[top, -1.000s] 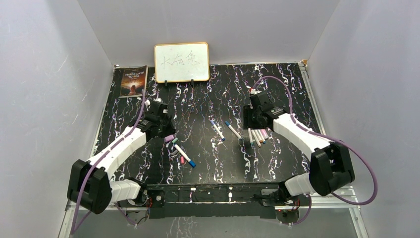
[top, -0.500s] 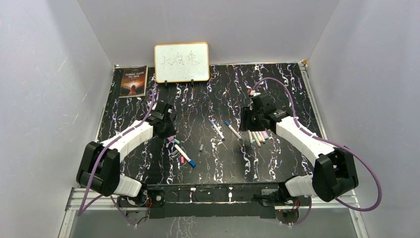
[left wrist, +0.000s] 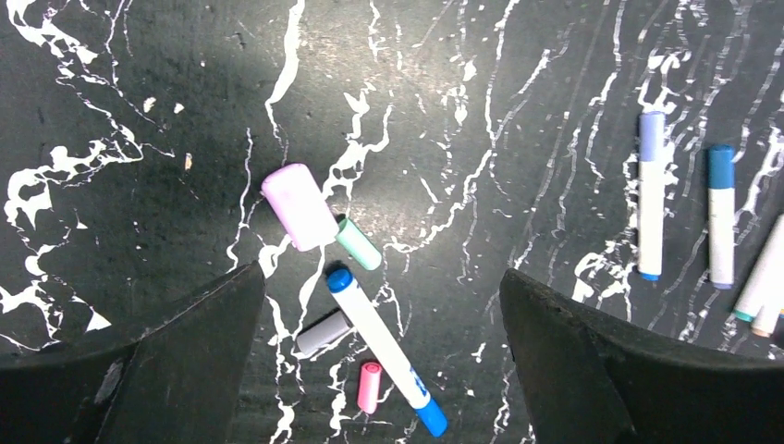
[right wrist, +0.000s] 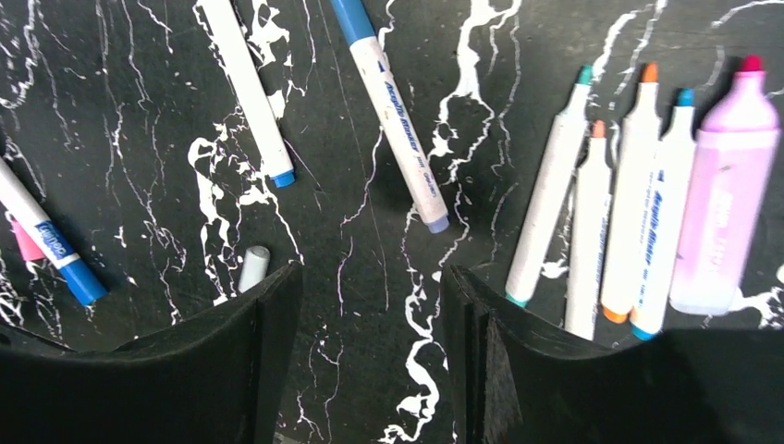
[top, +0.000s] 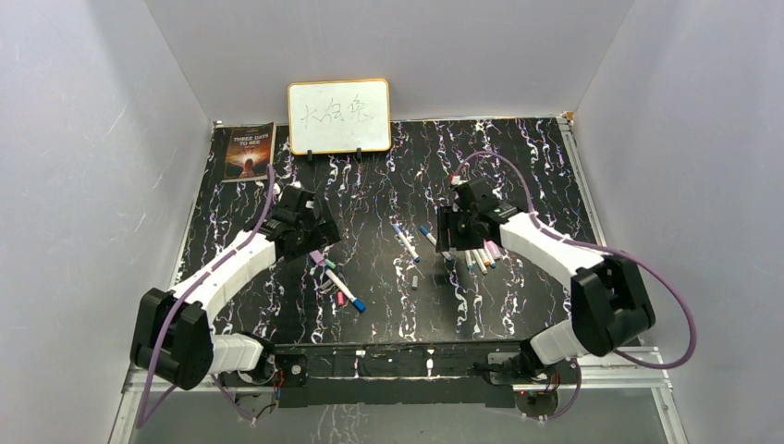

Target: Open the pen caps

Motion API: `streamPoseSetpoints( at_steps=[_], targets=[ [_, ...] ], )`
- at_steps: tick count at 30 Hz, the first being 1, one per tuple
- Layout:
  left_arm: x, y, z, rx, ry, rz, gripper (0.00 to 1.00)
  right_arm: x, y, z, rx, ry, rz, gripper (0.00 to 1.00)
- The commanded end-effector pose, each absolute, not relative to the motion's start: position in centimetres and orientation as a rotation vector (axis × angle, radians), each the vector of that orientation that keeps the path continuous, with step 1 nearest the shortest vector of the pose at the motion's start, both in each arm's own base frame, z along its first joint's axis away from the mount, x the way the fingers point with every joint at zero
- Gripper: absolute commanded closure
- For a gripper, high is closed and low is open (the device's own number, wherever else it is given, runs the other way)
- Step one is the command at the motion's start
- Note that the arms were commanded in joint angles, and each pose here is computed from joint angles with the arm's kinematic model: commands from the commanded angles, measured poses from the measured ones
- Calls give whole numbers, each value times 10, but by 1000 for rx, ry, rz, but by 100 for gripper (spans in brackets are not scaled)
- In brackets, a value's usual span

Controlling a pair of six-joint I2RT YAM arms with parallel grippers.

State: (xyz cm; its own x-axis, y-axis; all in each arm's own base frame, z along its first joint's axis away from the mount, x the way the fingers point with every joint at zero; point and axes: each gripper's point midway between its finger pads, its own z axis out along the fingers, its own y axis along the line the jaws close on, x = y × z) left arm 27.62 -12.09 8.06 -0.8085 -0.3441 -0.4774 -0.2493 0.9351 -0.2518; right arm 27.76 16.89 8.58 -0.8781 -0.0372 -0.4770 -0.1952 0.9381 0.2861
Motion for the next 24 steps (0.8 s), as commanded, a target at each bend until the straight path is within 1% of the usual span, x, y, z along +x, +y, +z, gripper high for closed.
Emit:
streamPoseSetpoints(
  at_steps=[1, 13, 17, 18, 24],
  targets=[
    [278, -129, 113, -413, 2509, -336, 2, 305, 190, 97, -226, 2546, 434, 46],
    [263, -144, 141, -399, 2467, -515, 1, 339, 186, 59, -255, 2630, 197, 51],
    [259, -146, 144, -391, 2464, -547, 2, 340, 183, 55, -261, 2638, 167, 53],
    [258, -146, 144, -390, 2463, -550, 2, 338, 182, 45, -266, 2663, 152, 53],
    [258, -151, 144, -386, 2460, -590, 2, 326, 182, 27, -288, 2705, 137, 57]
  ],
)
